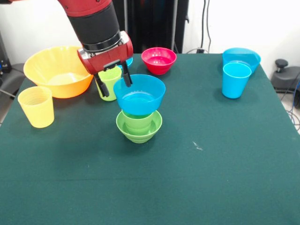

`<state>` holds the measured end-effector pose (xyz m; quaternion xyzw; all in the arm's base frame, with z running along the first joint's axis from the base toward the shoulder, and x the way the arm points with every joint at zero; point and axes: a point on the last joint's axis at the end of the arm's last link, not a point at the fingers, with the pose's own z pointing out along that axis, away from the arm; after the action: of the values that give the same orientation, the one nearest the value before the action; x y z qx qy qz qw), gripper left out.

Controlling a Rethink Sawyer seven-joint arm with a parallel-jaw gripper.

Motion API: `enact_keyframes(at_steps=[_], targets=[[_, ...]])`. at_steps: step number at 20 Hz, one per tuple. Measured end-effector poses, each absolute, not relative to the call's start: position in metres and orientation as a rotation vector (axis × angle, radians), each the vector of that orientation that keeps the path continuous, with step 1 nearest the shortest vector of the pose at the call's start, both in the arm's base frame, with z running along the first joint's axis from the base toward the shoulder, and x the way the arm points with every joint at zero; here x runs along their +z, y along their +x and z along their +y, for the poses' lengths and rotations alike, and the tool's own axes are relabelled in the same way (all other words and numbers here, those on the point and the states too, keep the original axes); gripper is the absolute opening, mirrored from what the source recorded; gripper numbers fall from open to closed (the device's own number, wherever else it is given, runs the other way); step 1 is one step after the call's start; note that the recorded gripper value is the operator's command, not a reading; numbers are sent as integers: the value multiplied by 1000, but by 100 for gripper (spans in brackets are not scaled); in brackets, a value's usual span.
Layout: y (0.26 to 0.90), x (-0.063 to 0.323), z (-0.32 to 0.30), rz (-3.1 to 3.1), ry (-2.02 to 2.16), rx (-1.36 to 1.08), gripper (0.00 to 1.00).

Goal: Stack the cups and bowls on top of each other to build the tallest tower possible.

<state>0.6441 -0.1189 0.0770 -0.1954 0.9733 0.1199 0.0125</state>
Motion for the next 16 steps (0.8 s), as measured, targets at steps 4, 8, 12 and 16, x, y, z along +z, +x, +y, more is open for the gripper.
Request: enact_keyframes(at_steps=[4, 8, 12, 16], targets=[[645, 79, -120, 3032, -609, 367, 100], [644, 77, -119, 3033, -609, 373, 100], [643, 73, -117, 3036, -611, 383, 100], [642, 72, -117, 3037, -613, 384, 100]])
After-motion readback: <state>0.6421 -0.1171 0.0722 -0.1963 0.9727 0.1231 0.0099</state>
